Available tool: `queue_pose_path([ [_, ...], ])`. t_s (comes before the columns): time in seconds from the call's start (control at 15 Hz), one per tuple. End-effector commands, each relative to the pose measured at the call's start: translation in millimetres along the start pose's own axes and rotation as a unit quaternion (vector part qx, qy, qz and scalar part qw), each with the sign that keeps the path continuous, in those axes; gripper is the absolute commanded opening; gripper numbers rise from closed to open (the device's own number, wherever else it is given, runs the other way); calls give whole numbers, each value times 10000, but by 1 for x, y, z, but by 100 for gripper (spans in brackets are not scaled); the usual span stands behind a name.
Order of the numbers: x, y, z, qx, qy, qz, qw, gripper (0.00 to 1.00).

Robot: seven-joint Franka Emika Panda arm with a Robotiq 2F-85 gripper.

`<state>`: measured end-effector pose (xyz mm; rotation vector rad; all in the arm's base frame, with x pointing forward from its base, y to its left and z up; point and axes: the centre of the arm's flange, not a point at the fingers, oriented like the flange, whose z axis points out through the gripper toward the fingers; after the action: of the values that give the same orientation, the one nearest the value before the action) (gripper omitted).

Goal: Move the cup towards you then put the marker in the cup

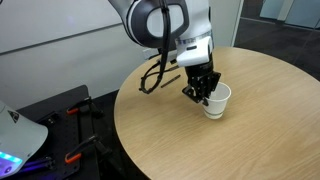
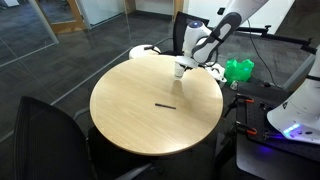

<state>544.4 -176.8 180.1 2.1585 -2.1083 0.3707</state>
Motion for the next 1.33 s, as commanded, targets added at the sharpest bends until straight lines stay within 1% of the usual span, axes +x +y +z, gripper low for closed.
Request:
queue_pose_path([
  [0.0,-6,24,-9,62,-60,173,9998,1],
  [0.33,-10,41,-3,-85,-163,353,9992,1],
  [0.4,-10,42,-3,-108,-192,352,9991,10],
  [0.47,-10,43,-2,-119,-206,372,9990,32],
  [0.53,-10,43,-3,-130,-208,385,9990,37],
  [0.73,-11,46,-9,-63,-207,421,9989,61],
  [0.93,-11,49,-22,43,-188,378,9991,83],
  [1.0,-11,50,-26,102,-178,383,9991,89],
  [1.07,-11,51,-33,158,-154,368,9991,93],
  [1.2,-10,55,-45,275,-92,345,9990,100],
  [1.27,-10,57,-51,327,-63,305,9990,100],
])
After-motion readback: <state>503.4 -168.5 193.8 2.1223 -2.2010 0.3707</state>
